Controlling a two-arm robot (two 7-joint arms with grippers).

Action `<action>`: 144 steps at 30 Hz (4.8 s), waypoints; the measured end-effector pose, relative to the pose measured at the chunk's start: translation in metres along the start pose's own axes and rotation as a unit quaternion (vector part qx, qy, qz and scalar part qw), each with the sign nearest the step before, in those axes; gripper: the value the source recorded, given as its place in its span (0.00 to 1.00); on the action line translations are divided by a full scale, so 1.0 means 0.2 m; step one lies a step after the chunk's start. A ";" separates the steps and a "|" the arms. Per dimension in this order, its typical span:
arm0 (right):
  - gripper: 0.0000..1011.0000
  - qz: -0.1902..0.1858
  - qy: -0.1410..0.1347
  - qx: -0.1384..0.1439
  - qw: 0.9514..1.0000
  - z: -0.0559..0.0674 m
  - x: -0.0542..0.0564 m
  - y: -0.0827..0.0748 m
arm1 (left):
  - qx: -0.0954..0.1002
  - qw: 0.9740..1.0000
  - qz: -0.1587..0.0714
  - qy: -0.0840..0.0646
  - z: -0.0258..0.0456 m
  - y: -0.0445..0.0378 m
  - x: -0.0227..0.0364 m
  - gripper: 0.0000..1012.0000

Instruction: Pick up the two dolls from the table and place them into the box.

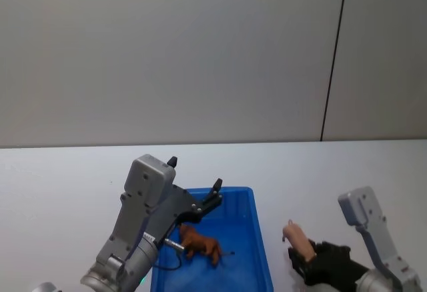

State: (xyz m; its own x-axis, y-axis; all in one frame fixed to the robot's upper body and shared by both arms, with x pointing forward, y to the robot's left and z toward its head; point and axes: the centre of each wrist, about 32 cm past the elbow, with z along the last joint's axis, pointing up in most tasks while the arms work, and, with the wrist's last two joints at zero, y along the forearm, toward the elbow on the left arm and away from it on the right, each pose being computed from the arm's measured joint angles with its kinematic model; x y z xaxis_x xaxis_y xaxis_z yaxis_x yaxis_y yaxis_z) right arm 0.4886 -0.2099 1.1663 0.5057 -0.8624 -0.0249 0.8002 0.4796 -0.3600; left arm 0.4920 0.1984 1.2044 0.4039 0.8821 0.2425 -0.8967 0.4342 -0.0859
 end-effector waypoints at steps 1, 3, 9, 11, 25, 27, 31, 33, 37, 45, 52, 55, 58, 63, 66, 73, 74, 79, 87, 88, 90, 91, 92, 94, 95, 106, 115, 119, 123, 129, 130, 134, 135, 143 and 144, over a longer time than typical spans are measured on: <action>0.37 0.000 0.000 0.000 1.000 0.00 0.00 0.00 | 0.000 1.000 0.000 0.000 0.000 0.000 0.000 0.99; 0.37 -0.001 -0.008 0.012 1.000 0.03 -0.01 0.00 | 0.000 1.000 0.000 0.000 0.000 0.000 0.000 0.99; 0.37 0.012 -0.029 0.046 0.998 0.13 -0.02 0.03 | 0.000 1.000 0.000 0.000 0.000 0.000 0.000 0.99; 0.37 0.019 -0.033 0.054 0.998 0.16 -0.03 0.04 | 0.000 1.000 0.000 0.000 0.000 0.000 0.000 0.99; 0.42 0.092 -0.031 0.065 0.993 0.35 -0.09 0.23 | 0.000 1.000 0.000 0.000 0.000 0.000 0.000 0.99; 0.50 0.103 -0.027 0.060 0.993 0.36 -0.10 0.26 | 0.000 1.000 0.000 0.000 0.000 0.000 0.000 0.99; 0.62 0.118 -0.022 0.052 0.991 0.37 -0.11 0.31 | 0.000 1.000 0.000 0.000 0.000 0.000 0.000 0.99; 0.68 0.125 -0.020 0.049 0.991 0.37 -0.12 0.32 | 0.000 1.000 0.000 0.000 0.000 0.000 0.000 0.99; 0.81 0.130 -0.019 0.046 0.990 0.37 -0.11 0.34 | 0.000 1.000 0.000 0.000 0.000 0.000 0.000 0.99; 0.99 0.123 -0.023 0.052 0.991 0.33 -0.05 0.30 | 0.000 1.000 0.000 0.000 0.000 0.000 0.000 0.99; 0.99 0.108 -0.031 0.063 0.992 0.26 0.04 0.21 | 0.000 1.000 0.000 0.000 0.000 0.000 0.000 0.99; 0.99 0.101 -0.034 0.067 0.992 0.23 0.07 0.16 | 0.000 1.000 0.000 0.000 0.000 0.000 0.000 0.99; 0.99 0.097 -0.038 0.071 0.992 0.20 0.10 0.13 | 0.000 1.000 0.000 0.000 0.000 0.000 0.000 0.99; 0.99 0.091 -0.042 0.075 0.992 0.18 0.13 0.09 | 0.002 1.000 0.000 -0.002 0.001 0.005 0.001 0.99; 0.99 0.089 -0.044 0.077 0.992 0.17 0.14 0.07 | 0.008 1.000 0.002 -0.004 0.004 0.018 0.003 0.99; 0.99 0.085 -0.048 0.079 0.992 0.15 0.16 0.04 | 0.027 0.999 0.018 -0.004 0.007 0.081 0.006 0.99; 0.99 0.085 -0.048 0.079 0.992 0.15 0.16 0.03 | 0.030 0.999 0.020 -0.003 0.007 0.091 0.007 0.99; 0.99 0.083 -0.050 0.081 0.992 0.14 0.17 0.02 | 0.052 0.998 0.039 0.007 -0.005 0.179 0.018 0.99; 0.99 0.082 -0.052 0.082 0.992 0.14 0.18 0.01 | 0.086 0.994 0.066 0.023 -0.036 0.311 0.046 0.99; 0.99 0.082 -0.052 0.082 0.992 0.14 0.18 0.00 | 0.089 0.993 0.069 0.024 -0.040 0.323 0.049 0.99; 0.99 0.081 -0.052 0.081 0.992 0.13 0.18 0.00 | 0.097 0.992 0.075 0.029 -0.051 0.357 0.057 0.99; 0.99 0.081 -0.052 0.082 0.992 0.13 0.18 0.00 | 0.100 0.992 0.077 0.031 -0.055 0.367 0.059 0.99; 0.99 0.081 -0.052 0.082 0.992 0.13 0.18 0.00 | 0.105 0.991 0.080 0.034 -0.064 0.386 0.063 0.99; 0.99 0.081 -0.052 0.082 0.992 0.13 0.18 0.00 | 0.110 0.990 0.083 0.036 -0.074 0.405 0.069 0.99; 0.99 0.081 -0.052 0.082 0.992 0.13 0.18 0.00 | 0.112 0.989 0.085 0.037 -0.078 0.413 0.070 0.99; 0.99 0.081 -0.053 0.082 0.992 0.13 0.18 0.00 | 0.147 0.983 0.096 0.053 -0.165 0.498 0.096 0.99; 0.99 0.080 -0.053 0.083 0.992 0.13 0.18 -0.01 | 0.170 0.979 0.097 0.061 -0.243 0.533 0.115 0.99; 0.99 0.080 -0.053 0.082 0.992 0.13 0.19 -0.01 | 0.177 0.977 0.095 0.065 -0.272 0.542 0.120 0.99; 0.99 0.080 -0.053 0.082 0.992 0.13 0.19 -0.01 | 0.182 0.977 0.090 0.070 -0.298 0.549 0.127 0.99; 0.99 0.080 -0.053 0.082 0.992 0.13 0.19 -0.01 | 0.188 0.976 0.081 0.079 -0.334 0.556 0.135 0.99; 0.99 0.080 -0.053 0.082 0.992 0.13 0.19 -0.01 | 0.189 0.976 0.079 0.080 -0.338 0.557 0.135 0.99; 0.99 0.080 -0.053 0.082 0.992 0.13 0.19 -0.01 | 0.193 0.975 0.074 0.084 -0.356 0.560 0.139 0.99; 0.99 0.080 -0.053 0.082 0.992 0.13 0.19 -0.01 | 0.194 0.975 0.071 0.086 -0.362 0.561 0.140 0.99; 0.99 0.080 -0.053 0.082 0.992 0.13 0.19 -0.01 | 0.202 0.973 0.059 0.095 -0.391 0.565 0.144 0.94; 0.99 0.080 -0.053 0.082 0.992 0.13 0.19 -0.01 | 0.203 0.973 0.058 0.095 -0.393 0.565 0.145 0.92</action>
State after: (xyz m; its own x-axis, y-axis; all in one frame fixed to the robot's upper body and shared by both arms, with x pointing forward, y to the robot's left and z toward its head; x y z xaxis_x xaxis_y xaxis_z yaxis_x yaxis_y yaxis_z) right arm 0.5144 -0.2385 1.1900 0.6549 -0.7550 0.0323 0.7441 0.6367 -0.2022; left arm 0.4166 0.2873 1.1258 0.2871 0.9555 0.0671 -0.9202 0.2557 0.2963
